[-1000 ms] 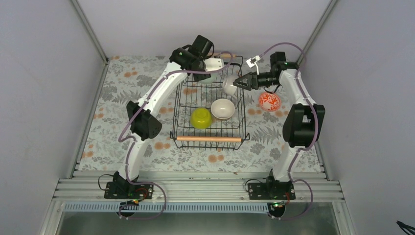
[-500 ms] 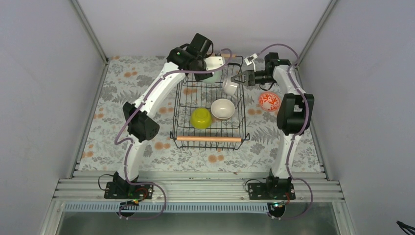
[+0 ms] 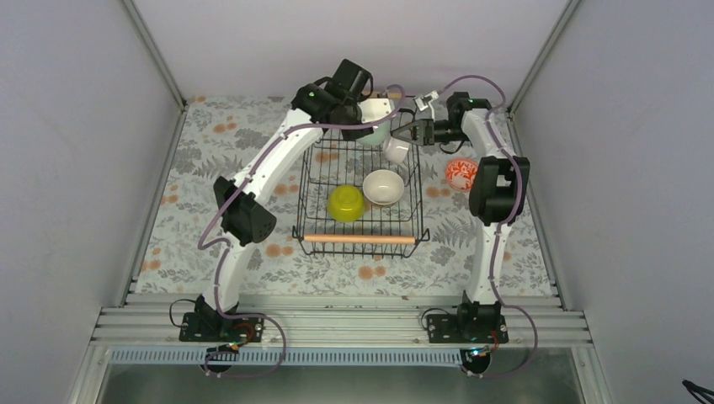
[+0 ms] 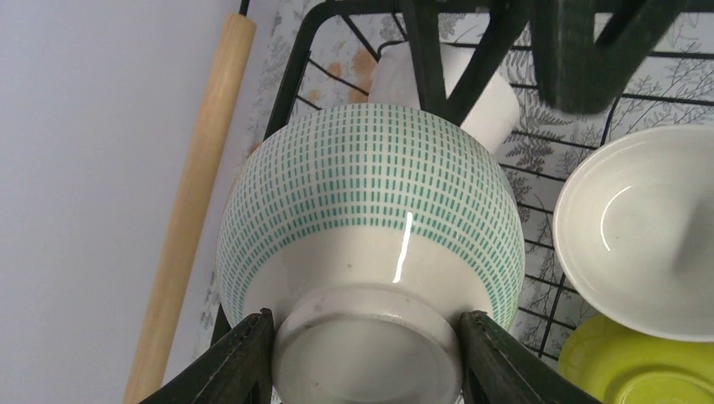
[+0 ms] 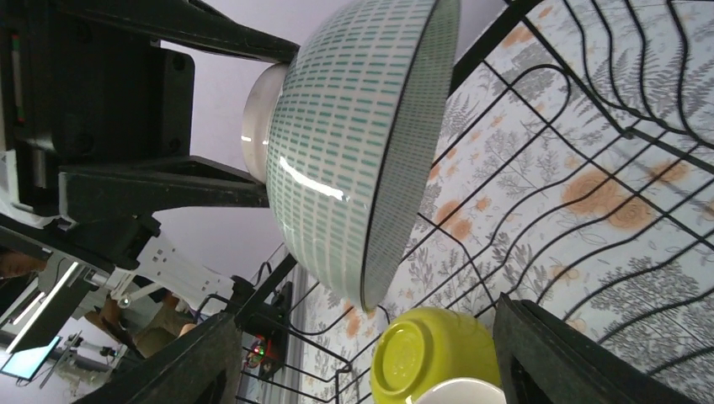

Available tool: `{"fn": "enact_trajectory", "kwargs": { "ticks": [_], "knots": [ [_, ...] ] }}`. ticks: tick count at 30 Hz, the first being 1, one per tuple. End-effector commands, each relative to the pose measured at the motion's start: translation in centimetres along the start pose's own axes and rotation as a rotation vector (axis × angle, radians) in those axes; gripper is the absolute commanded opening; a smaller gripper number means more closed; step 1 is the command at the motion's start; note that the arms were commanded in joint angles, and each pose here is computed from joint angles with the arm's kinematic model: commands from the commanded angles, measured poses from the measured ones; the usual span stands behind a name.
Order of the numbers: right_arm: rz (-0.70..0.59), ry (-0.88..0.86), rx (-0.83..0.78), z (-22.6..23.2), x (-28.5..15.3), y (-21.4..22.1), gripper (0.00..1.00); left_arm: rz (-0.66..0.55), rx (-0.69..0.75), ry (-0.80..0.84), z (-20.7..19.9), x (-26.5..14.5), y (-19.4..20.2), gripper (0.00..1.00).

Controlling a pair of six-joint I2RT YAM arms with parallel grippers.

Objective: Unload the bowls from the dish rack

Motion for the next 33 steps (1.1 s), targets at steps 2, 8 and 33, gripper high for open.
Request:
{"fn": "enact_trajectory", "kwargs": {
  "ticks": [2, 8, 33],
  "knots": [
    [0.001, -0.074, -0.024, 0.3, 1.5, -0.1, 0.74, -0.095, -0.007, -0.060, 0.7, -1.2, -2.1, 0.39],
    [0.009, -0.077, -0.024, 0.1, 1.9, -0.2, 0.74, -0.093, -0.002, -0.041, 0.0, 0.0, -2.6, 0.39],
    [-0.014, -0.125, -0.062, 2.0, 1.9, -0.1, 0.23, -0.096, -0.006, -0.065, 0.1, 2.7, -2.8, 0.39]
  ]
}}
Point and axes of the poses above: each gripper's point midway between its finger pads, its own x axis out along the fingers, its own z axis along the line the jaws close on, y = z × x, the point moved 8 cm from there along -x, back along the fingers, and after that the axes turned 11 degrees about x, right-handed, at the moved point
